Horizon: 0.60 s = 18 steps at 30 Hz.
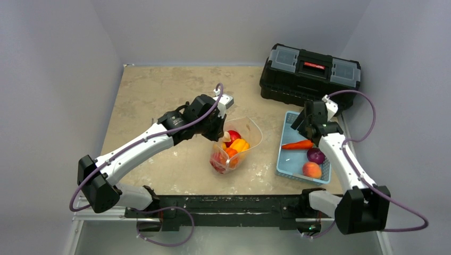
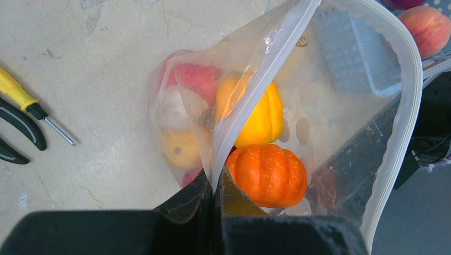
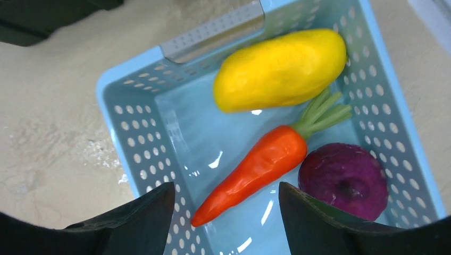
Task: Place the food in the zip-top bag and seal the zipper
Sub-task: Pick up the fake fruit from the bin.
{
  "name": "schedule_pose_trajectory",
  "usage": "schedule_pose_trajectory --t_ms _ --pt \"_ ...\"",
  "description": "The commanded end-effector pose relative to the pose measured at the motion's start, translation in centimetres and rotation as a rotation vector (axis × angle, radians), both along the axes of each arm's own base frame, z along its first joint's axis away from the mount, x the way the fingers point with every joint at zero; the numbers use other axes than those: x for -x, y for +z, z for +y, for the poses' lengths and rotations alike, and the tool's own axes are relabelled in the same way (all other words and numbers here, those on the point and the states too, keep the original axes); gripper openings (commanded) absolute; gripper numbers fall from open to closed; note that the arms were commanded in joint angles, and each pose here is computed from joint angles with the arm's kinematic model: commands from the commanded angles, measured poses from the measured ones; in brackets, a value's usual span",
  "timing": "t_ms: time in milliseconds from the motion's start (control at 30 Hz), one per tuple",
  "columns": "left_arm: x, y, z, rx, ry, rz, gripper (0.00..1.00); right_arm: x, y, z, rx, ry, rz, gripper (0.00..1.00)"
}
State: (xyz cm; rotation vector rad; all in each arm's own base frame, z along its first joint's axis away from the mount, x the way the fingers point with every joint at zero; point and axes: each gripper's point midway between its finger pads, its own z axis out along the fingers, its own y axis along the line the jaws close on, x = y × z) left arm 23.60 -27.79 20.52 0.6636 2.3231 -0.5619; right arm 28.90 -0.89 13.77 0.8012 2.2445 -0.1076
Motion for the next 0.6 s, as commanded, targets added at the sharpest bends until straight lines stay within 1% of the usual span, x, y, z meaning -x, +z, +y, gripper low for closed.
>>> schedule_pose_trajectory --t_ms 0,167,267,400,500,567 --pt "-0.2 1.8 -0.3 0.037 0.001 -0.036 0.00 -0.2 -1.6 0.9 -0.160 -0.028 0.029 0.69" --pt "-0.1 2.0 -0.4 0.043 -0.004 -0.036 0.00 0.9 -3.3 -0.5 -0.149 -0.083 0.078 0.68" --pt "-0.1 1.9 -0.4 0.042 -0.002 -0.035 0.00 2.1 -3.2 -3.1 -0.113 -0.202 0.078 0.67" --pt "0.0 1.9 -0.4 0.044 -0.004 -0.031 0.00 4.3 -1.0 -6.3 -0.020 -0.369 -0.020 0.69" --pt "0.1 2.1 -0.6 0.056 -0.011 -0.028 0.00 4.9 0.6 -6.3 -0.028 -0.381 -0.100 0.70" --pt "0.2 2.1 -0.6 0.060 -0.014 -0.026 0.00 5.5 0.9 -6.6 -0.028 -0.420 -0.090 0.70"
